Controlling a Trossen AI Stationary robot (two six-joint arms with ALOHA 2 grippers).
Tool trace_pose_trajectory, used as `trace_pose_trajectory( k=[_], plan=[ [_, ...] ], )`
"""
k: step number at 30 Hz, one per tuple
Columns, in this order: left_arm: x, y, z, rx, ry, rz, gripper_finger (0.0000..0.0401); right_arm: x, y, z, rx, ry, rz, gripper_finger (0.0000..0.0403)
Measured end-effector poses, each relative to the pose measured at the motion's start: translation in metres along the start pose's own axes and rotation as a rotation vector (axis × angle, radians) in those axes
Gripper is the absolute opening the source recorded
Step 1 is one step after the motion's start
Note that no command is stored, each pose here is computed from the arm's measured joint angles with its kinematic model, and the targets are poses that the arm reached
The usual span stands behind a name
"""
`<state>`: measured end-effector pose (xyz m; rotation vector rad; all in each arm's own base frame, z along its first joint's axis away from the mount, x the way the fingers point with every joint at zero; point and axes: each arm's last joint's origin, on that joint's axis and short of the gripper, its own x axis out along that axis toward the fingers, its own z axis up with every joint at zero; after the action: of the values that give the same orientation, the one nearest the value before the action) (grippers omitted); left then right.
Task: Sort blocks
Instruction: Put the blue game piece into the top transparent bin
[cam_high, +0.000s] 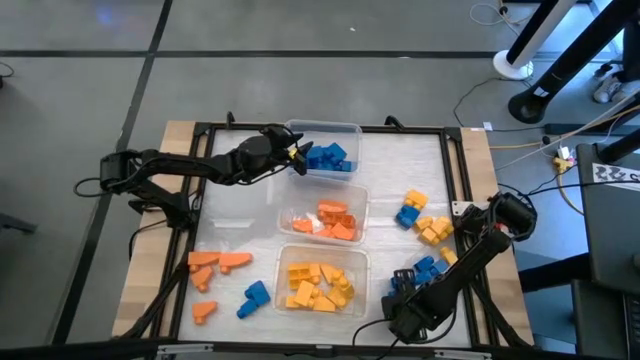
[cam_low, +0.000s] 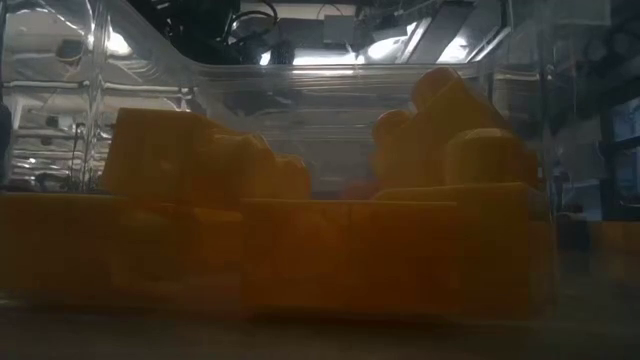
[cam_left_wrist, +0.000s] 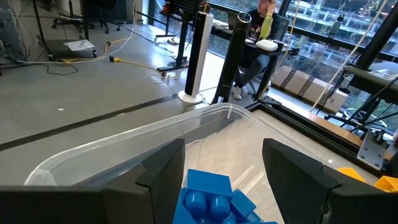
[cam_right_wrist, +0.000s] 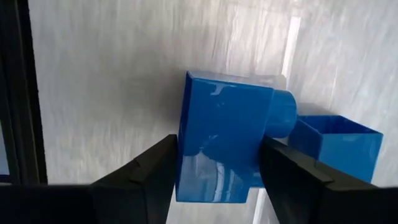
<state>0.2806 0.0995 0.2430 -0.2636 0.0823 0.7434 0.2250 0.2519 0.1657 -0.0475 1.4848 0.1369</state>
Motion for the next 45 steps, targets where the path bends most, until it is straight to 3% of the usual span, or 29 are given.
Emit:
trace_pose_trajectory(
  k=[15,29,37,45],
  plan=[
    [0.000,0.000,0.000,0.002,0.004,0.001,0.0205,-0.014,0.004,0.008,-0.034,-0.009,0.008,0.0217],
    [0.000,0.001,-0.002,0.011,0.024,0.007,0.0205,0.007,0.003,0.007,-0.015,0.047,-0.095,0.0217],
    [0.000,0.001,-0.003,0.024,0.026,0.008,0.0205,0.006,0.000,0.004,-0.015,0.075,-0.125,0.0158],
    [0.000,0.001,-0.003,0.025,0.026,0.008,0.0205,0.005,-0.002,0.005,-0.012,0.061,-0.134,0.0159]
  ],
)
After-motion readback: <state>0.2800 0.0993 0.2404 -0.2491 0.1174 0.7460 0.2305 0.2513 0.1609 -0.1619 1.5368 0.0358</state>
